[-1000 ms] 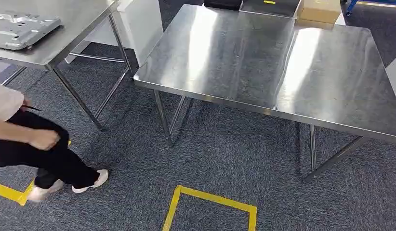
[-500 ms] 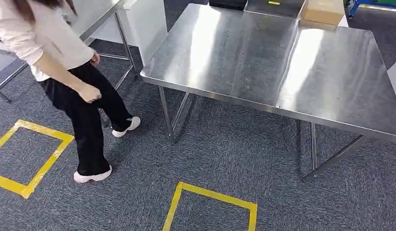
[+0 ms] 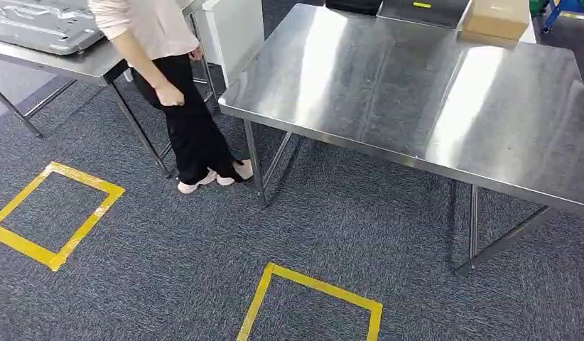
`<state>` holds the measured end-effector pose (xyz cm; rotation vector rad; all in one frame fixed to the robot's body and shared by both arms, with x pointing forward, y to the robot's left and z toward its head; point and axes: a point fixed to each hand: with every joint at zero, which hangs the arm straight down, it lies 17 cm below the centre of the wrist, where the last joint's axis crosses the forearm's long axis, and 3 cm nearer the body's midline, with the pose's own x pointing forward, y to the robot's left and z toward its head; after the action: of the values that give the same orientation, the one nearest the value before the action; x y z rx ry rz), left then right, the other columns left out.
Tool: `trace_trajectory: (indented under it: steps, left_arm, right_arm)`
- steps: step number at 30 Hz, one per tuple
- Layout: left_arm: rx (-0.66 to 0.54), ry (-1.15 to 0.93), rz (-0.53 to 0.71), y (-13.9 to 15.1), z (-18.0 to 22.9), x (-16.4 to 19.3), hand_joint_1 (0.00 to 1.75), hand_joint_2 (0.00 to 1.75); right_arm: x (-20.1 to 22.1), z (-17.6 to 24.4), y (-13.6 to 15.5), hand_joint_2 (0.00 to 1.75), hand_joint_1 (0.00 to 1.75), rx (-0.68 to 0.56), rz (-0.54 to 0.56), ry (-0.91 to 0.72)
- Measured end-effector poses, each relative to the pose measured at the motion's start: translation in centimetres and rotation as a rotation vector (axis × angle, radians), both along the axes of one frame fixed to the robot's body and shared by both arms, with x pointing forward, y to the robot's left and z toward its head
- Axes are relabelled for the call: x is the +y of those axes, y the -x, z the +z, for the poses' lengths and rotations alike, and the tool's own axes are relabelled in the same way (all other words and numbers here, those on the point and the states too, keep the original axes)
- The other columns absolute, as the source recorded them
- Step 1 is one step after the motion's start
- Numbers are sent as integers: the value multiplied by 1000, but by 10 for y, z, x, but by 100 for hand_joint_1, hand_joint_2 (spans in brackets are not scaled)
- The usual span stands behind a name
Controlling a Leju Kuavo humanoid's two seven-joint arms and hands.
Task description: Take the parts from the cabinet and place them on the table.
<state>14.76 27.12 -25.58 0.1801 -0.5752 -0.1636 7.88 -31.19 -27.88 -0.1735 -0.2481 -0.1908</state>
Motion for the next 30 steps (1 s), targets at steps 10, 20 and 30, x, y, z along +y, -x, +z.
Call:
trace_trajectory:
  steps: [10,20,30]
  left_arm:
    - [1,-6,-4,-2,0,-1,0,0]
    - [-2,-6,7,3,0,0,0,0]
    - [10,-3,5,3,-1,-2,0,0]
  right_arm:
    - [1,-1,3,0,0,8,6,3]
    - [4,0,2,0,0,-6,34,-6]
    - [5,0,1,0,0,-12,50,-13]
